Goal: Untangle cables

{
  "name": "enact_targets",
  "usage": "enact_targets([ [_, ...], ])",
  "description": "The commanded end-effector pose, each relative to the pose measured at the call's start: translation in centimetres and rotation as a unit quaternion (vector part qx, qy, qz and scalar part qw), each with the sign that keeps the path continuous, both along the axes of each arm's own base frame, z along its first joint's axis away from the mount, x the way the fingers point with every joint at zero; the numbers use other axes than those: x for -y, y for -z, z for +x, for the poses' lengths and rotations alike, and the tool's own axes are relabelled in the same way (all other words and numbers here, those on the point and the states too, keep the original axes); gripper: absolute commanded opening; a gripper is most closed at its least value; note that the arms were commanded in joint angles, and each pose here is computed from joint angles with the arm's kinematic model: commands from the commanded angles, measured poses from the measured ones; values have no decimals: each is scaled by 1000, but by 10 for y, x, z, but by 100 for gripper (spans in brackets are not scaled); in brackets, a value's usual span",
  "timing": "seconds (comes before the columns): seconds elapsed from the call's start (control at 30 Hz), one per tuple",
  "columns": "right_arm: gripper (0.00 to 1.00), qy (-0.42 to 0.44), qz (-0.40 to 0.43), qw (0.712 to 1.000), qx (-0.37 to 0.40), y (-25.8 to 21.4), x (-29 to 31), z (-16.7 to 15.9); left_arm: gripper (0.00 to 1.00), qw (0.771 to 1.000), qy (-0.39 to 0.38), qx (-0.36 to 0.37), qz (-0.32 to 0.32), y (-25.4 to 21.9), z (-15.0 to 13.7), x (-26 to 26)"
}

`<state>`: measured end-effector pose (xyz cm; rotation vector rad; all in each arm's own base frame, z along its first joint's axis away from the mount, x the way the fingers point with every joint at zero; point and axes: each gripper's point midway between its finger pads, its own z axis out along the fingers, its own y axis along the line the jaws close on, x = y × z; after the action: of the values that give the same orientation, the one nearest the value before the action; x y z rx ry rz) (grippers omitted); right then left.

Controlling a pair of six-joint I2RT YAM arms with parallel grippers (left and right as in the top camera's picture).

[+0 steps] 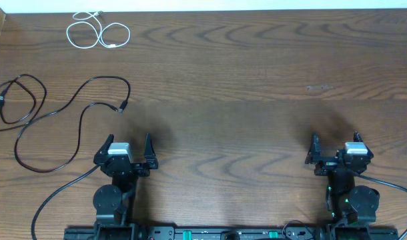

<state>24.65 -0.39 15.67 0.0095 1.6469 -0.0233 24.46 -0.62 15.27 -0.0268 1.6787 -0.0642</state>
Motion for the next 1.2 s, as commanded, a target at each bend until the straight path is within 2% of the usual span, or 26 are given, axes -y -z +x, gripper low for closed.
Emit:
enact_targets([
  [0.0,99,0,6,1000,0,0,0,0,98,1000,-3,-23,9,16,-1,-1],
  [1.17,99,0,6,1000,0,0,0,0,98,1000,-10,-24,10,16,-1,-4],
])
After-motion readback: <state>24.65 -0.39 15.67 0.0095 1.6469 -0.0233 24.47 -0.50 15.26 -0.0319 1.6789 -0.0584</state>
